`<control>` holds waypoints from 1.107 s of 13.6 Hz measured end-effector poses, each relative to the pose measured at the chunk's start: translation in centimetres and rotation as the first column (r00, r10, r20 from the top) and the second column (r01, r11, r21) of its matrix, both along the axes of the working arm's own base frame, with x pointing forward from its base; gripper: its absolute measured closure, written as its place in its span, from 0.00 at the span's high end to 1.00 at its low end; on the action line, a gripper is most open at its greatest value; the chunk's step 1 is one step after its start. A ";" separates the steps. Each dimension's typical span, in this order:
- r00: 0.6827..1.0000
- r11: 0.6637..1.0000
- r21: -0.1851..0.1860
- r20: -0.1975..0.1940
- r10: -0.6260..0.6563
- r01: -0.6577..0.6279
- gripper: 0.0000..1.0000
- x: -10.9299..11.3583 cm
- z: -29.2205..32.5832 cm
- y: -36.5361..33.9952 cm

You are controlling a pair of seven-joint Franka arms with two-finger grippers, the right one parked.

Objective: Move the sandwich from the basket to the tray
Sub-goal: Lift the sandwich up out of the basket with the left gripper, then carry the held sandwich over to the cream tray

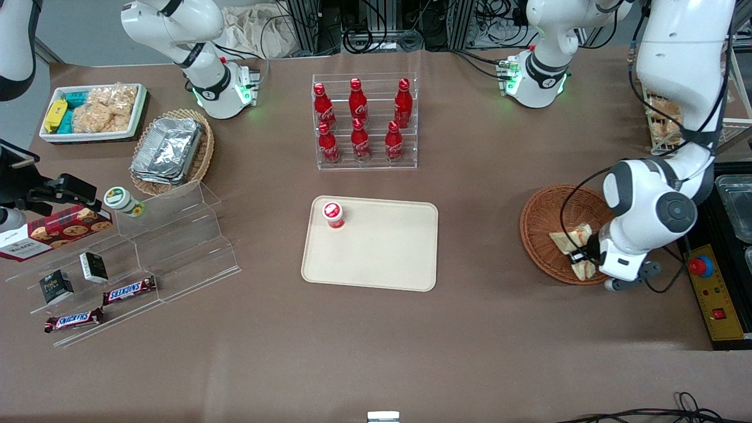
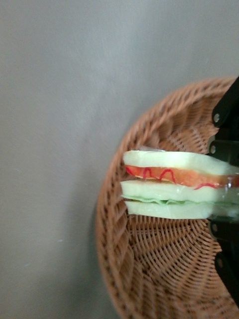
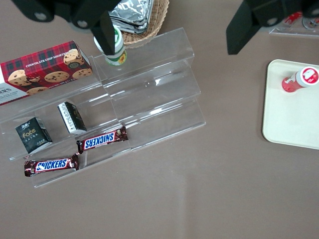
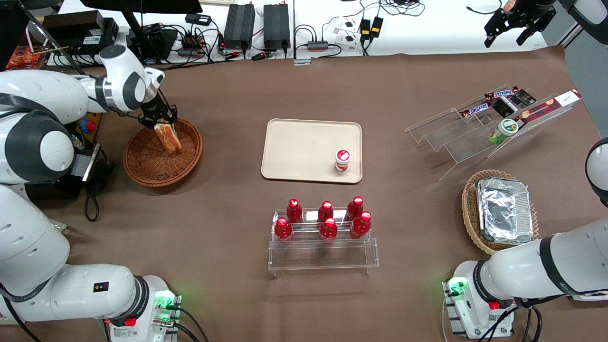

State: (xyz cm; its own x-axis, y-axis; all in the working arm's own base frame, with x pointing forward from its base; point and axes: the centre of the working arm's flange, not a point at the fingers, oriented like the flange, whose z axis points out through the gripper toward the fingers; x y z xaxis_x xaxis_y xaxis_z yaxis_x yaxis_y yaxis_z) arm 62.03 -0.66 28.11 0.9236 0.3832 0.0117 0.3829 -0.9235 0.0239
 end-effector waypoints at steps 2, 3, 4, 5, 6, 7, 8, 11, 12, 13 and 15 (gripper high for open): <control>1.000 1.000 0.001 0.018 -0.014 0.014 0.30 1.4 5.7 -0.4; 0.999 1.000 0.001 0.032 -0.023 0.023 0.30 1.9 8.7 -0.8; 0.999 0.999 0.002 0.042 -0.032 0.032 0.30 2.4 11.7 -1.4; 0.998 0.999 0.002 0.048 -0.045 0.045 0.30 2.7 14.6 -2.0; 0.997 0.998 0.002 0.049 -0.059 0.059 0.30 2.9 17.5 -2.9; 0.996 0.997 0.001 0.041 -0.073 0.073 0.30 2.8 20.5 -3.7; 0.996 0.996 0.000 0.029 -0.088 0.088 0.30 2.5 23.5 -4.6; 0.989 0.989 0.002 -0.005 -0.146 0.146 0.30 0.6 31.0 -7.7; 0.984 0.984 0.010 -0.018 -0.175 0.175 0.30 -0.3 32.8 -9.4; 0.980 0.980 0.015 -0.023 -0.197 0.197 0.30 -1.3 34.2 -11.5; 0.977 0.977 0.017 -0.010 -0.213 0.213 0.31 -3.2 35.9 -16.4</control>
State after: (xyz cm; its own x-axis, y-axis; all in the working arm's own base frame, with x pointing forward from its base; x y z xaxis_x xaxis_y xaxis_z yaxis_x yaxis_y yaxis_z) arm 58.83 -17.05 64.00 0.9840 0.1778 0.0095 0.1778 -0.9841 0.0042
